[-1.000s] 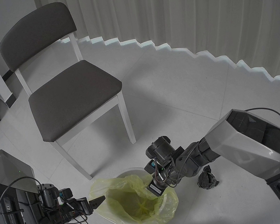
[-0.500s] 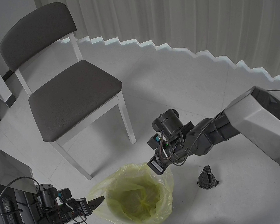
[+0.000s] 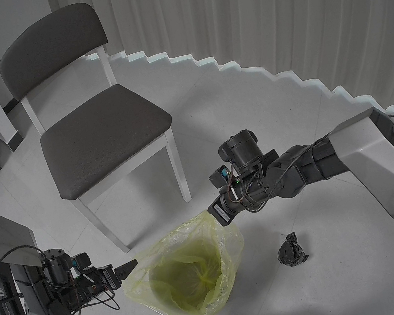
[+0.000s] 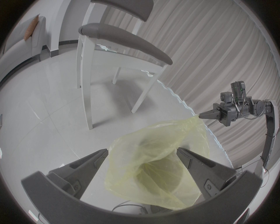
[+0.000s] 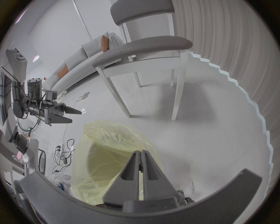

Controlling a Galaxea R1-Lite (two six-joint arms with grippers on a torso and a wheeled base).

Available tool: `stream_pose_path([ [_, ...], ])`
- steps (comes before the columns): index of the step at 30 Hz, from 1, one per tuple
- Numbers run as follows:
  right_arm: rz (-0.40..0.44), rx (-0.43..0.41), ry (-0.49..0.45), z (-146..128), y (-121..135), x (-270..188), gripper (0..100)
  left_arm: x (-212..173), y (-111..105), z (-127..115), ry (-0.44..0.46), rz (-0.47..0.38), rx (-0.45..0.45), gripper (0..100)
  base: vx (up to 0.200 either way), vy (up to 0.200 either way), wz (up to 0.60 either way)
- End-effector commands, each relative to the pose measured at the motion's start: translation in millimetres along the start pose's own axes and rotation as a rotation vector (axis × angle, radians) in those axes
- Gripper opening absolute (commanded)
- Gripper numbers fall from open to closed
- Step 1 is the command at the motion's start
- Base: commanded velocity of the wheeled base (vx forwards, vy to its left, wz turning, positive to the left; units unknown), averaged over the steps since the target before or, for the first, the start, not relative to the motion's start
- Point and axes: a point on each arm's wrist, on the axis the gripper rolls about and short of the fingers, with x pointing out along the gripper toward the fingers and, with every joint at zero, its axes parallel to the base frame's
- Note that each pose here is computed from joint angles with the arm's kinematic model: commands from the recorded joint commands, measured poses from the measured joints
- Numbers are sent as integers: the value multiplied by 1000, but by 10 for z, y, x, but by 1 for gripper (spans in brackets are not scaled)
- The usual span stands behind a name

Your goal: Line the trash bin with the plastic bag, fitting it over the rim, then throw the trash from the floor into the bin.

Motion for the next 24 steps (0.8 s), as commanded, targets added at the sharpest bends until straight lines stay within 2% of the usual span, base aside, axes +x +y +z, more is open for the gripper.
stream_pose_path([
  [1, -3, 2, -1, 27, -25, -21, 0, 3, 0, 97, -52, -6, 16, 100, 0, 0, 0],
  [7, 3, 8, 31, -101, -38, 216, 0, 117, 44, 84, -50, -5, 16, 100, 0, 0, 0],
  [17, -14, 25, 37, -236, -235, 711, 0, 225, 94, 130, -75, -6, -4, 100, 0, 0, 0],
  [24, -12, 40, 81, -359, -279, 840, 0, 213, 100, 127, -74, -2, -5, 100, 0, 0, 0],
])
